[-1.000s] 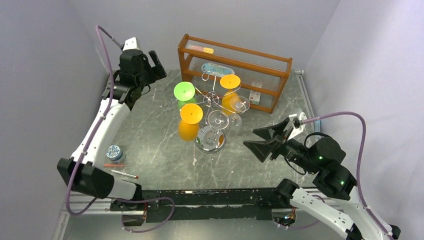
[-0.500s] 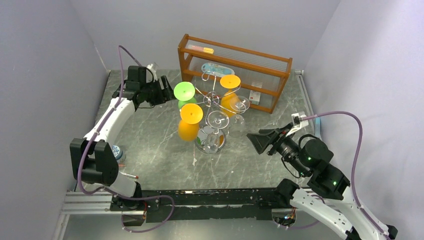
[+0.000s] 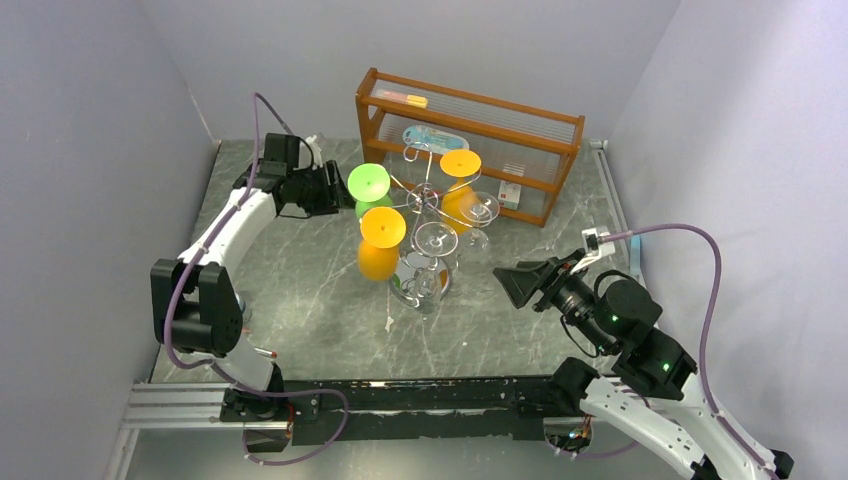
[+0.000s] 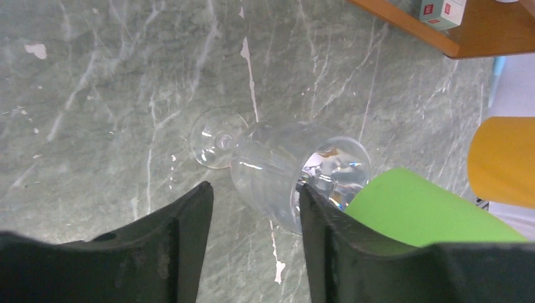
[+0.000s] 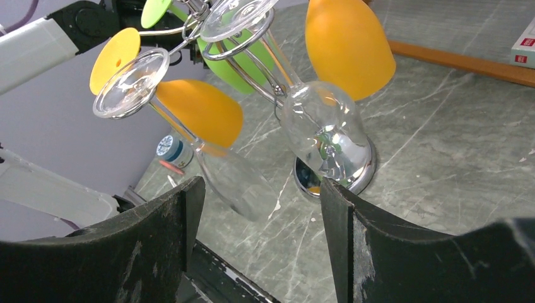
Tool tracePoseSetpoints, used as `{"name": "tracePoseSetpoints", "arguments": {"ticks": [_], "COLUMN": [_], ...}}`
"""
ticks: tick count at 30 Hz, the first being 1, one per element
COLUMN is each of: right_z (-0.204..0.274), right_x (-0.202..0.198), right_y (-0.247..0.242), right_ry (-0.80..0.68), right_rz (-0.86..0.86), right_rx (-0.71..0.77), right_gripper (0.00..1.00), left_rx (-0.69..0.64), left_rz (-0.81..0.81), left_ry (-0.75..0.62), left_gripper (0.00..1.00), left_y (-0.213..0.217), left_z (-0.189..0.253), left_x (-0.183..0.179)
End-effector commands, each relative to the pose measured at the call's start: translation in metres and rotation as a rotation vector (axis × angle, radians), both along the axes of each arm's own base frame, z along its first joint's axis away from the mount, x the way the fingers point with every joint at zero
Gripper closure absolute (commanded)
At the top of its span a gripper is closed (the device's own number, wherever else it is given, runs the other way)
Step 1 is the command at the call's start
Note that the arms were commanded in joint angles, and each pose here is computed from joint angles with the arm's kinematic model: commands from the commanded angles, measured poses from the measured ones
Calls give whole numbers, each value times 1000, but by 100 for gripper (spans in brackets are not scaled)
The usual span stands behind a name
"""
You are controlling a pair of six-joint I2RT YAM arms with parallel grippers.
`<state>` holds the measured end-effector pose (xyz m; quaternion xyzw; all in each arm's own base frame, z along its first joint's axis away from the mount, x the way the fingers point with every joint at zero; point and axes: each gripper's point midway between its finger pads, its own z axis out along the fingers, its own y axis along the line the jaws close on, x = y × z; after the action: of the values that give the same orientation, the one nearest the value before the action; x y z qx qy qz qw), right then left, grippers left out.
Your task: Place the wine glass upside down on the wine glass rack
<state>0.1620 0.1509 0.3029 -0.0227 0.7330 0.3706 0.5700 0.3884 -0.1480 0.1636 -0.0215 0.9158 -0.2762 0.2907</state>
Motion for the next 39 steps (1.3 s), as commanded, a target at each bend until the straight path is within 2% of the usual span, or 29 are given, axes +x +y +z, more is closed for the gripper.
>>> {"name": "tracePoseSetpoints", "arguments": {"ticks": [1, 8, 11, 18, 24, 33, 39], "right_z": [-5, -4, -1, 5, 15, 38, 67], "right_x": [-1, -3, -4, -7, -9, 1, 6], "right_y": [4, 0, -3, -5, -7, -20, -18], "right_ry": [4, -3, -9, -19, -33, -41, -71], "right_rz": [18, 10, 5, 5, 4, -93, -114], "right_rx": [2, 3, 6, 25, 49, 110, 205], "right_gripper": [29, 29, 29, 29, 29, 30, 30], "left_rx": [131, 213, 225, 305, 415, 451, 325], "left_rz": [9, 30, 26, 81, 221, 491, 602], "left_ry": [56, 29, 31, 16, -68, -269, -459], "left_gripper": [49, 84, 95, 95, 95, 95, 95], "left_y": [21, 36, 37, 55, 86, 126, 132], "left_z": [-16, -4, -4, 11, 54, 151, 233], "left_x": [-5, -3, -4, -7, -8, -27, -57]}}
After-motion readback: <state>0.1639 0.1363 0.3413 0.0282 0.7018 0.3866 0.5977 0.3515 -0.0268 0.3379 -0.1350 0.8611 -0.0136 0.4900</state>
